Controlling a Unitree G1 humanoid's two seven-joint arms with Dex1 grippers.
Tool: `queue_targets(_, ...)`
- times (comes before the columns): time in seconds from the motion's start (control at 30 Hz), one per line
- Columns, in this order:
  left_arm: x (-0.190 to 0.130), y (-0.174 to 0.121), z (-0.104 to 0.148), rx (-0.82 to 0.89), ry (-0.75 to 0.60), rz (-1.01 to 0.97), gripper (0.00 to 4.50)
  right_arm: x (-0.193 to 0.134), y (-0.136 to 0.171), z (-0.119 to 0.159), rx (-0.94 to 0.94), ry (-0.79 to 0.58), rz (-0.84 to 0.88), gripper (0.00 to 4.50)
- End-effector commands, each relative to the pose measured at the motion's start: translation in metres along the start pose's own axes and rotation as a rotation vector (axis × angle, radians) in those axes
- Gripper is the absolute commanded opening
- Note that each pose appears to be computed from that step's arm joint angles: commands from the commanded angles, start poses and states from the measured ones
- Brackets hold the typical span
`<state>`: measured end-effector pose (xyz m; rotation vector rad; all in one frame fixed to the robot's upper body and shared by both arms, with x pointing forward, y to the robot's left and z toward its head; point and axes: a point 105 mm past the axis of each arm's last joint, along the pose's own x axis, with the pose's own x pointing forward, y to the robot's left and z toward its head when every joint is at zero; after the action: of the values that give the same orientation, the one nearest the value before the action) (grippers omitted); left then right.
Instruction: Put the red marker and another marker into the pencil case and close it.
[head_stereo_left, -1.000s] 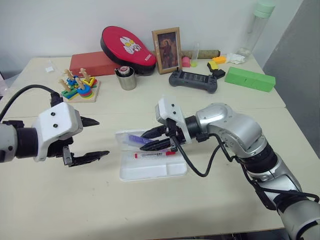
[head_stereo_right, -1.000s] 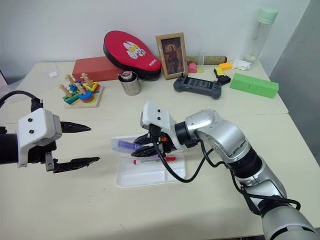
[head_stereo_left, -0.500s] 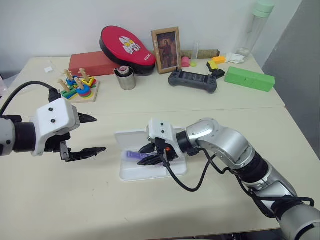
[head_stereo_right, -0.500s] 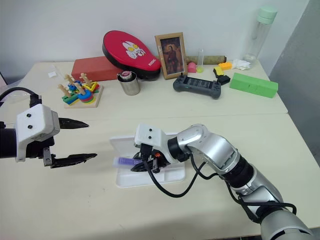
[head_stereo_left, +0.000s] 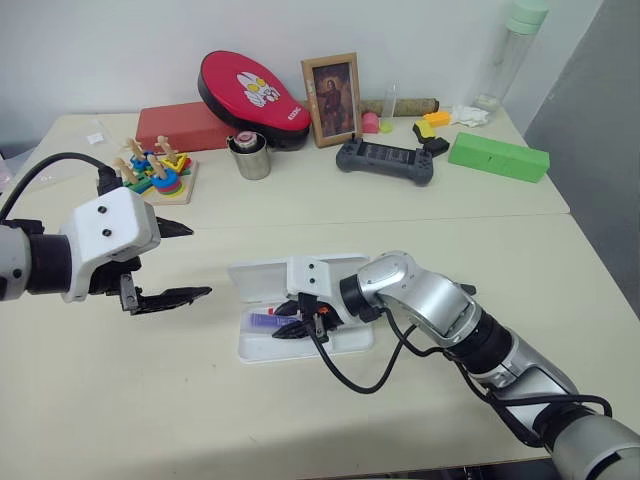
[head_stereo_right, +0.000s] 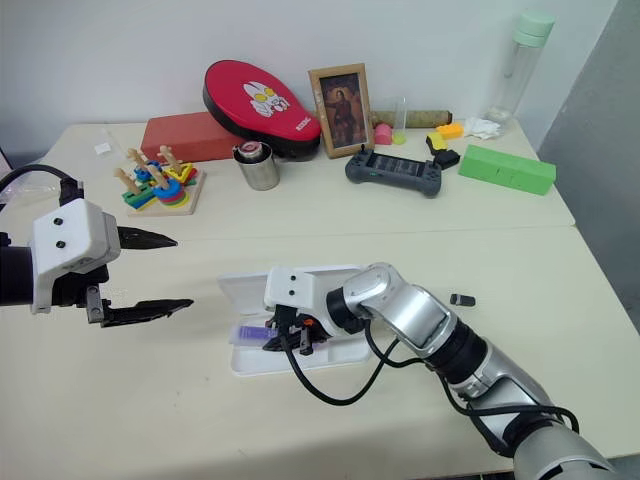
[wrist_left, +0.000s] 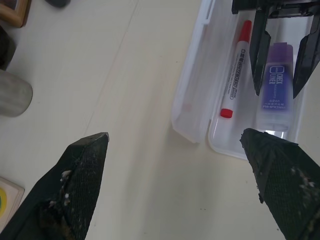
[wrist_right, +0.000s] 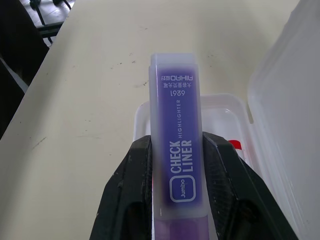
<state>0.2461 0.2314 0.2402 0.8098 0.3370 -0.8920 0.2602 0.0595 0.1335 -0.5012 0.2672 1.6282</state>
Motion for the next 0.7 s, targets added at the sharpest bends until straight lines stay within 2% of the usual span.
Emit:
queue_targets(0.03, -0.0042, 0.0045, 0.0054, 0.04, 0.009, 0.017, 4.5, 0.001, 0.0058, 0.001, -0.013, -0.003, 0.025, 1.05)
queue_targets(0.3, -0.0022, 0.0065, 0.0056, 0.043, 0.0, 0.021, 4.5, -0.0042, 0.0083, 0.0007, 0.018, 0.0, 0.041, 1.05)
queue_targets(0.37, -0.002, 0.0068, 0.0056, 0.042, -0.002, 0.022, 4.5, -0.0048, 0.0087, 0.0002, 0.026, 0.004, 0.042, 1.75)
queue_targets(0.4, -0.002, 0.0068, 0.0056, 0.041, -0.002, 0.022, 4.5, -0.0049, 0.0087, 0.0001, 0.028, 0.005, 0.041, 1.89)
queue_targets(0.7, -0.001, 0.0082, 0.0063, 0.041, -0.01, 0.03, 4.5, -0.0073, 0.0022, 0.004, 0.026, -0.002, 0.014, 4.07)
